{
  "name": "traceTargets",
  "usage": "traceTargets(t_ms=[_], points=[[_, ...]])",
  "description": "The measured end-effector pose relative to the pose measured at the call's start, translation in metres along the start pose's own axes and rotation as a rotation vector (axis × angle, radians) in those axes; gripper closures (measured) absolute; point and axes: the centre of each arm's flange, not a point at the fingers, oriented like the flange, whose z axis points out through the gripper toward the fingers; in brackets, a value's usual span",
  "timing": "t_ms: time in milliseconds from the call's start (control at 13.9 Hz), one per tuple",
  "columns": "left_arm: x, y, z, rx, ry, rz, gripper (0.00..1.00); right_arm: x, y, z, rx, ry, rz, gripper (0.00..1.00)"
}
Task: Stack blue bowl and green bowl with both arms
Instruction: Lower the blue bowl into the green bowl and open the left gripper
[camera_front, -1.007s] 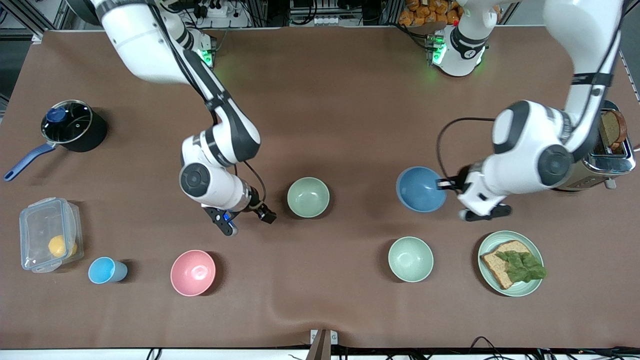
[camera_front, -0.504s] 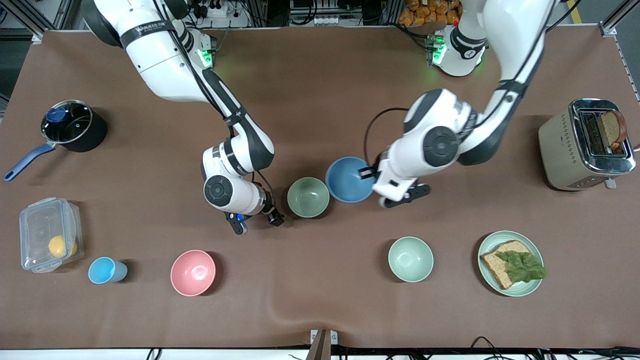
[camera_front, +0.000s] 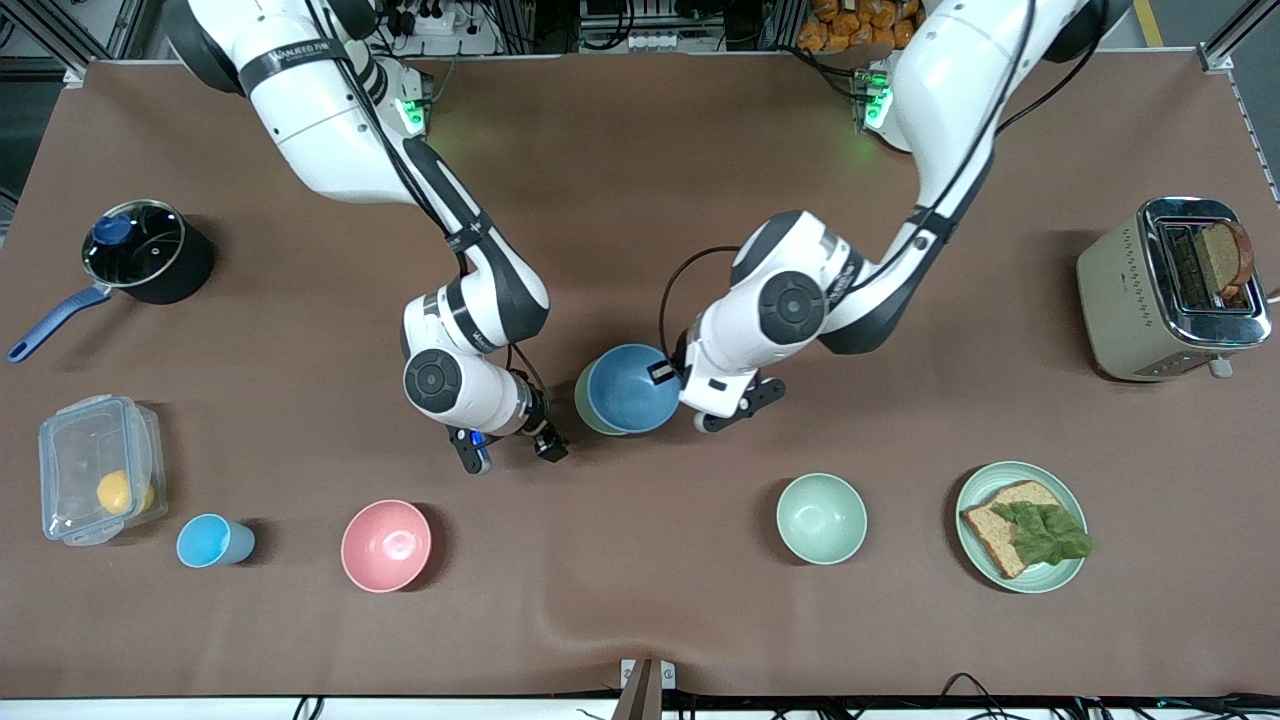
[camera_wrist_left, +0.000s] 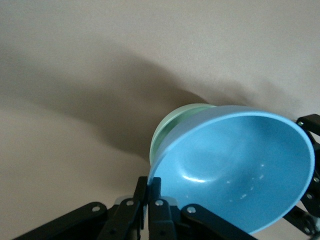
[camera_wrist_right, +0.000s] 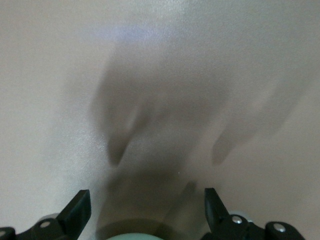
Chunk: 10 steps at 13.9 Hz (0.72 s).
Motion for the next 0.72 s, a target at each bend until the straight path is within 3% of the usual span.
traceTargets(t_ms=[719], points=[[-0.013,0.005,0.067,0.037,0.005,0.018,0.96,0.0,-0.003,-0.002,0.017,0.003,0.001,0.0]])
